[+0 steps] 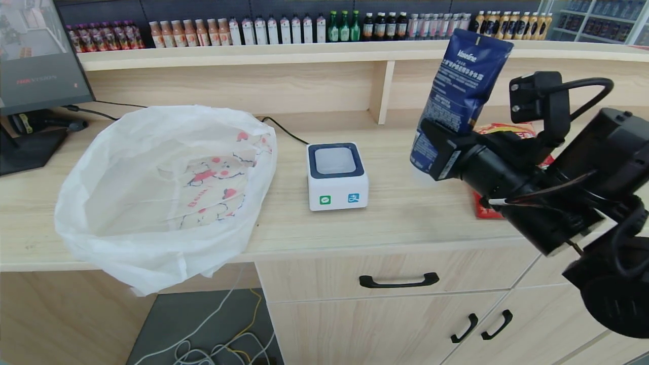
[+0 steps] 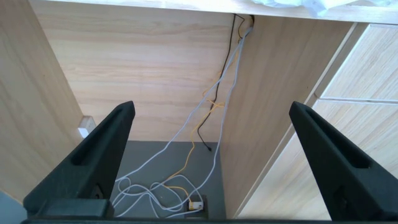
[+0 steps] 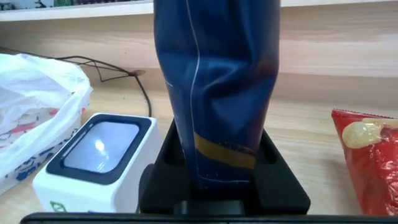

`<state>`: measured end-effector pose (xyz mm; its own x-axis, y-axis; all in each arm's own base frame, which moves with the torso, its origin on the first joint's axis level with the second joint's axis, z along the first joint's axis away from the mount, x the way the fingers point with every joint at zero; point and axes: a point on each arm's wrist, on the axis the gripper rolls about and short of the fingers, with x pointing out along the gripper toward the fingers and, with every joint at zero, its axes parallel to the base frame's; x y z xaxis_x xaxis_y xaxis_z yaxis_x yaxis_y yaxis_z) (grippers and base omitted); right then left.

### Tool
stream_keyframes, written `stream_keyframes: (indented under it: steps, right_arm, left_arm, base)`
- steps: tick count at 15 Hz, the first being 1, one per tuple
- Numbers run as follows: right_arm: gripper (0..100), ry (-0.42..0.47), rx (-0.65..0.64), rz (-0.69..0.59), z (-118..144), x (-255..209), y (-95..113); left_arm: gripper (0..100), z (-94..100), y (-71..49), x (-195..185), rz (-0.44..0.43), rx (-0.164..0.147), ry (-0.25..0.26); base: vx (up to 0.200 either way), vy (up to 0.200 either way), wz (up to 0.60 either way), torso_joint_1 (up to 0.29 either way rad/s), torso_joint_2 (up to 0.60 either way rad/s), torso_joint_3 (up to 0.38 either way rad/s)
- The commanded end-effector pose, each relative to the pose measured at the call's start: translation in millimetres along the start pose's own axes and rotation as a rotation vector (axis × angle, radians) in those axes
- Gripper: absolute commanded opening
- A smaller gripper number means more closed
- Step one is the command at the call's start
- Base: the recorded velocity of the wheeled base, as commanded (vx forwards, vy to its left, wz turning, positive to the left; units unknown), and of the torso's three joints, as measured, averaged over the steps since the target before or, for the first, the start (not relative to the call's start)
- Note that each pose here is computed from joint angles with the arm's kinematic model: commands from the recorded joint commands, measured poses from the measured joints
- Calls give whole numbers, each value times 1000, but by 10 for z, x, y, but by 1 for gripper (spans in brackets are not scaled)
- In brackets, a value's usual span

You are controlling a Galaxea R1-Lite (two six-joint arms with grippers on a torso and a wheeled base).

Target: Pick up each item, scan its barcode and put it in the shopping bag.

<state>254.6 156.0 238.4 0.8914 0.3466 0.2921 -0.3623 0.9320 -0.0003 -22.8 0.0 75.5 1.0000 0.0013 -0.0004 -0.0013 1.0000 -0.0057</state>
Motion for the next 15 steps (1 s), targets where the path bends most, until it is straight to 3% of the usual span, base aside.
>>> stream_keyframes:
  steps: [1,9,15]
  right_arm:
    - [0,-15,7,48,143,-289,-41]
    - [0,9,80,348,163,-701,-43]
    - [0,82,358,622,176,-752,74]
  left_arm:
    - [100,0,0,0,0,0,0]
    - [100,0,0,0,0,0,0]
    - [100,0,0,0,0,0,0]
  base:
    - [0,0,0,0,0,0]
    - [0,0,0,0,0,0]
    - [0,0,0,0,0,0]
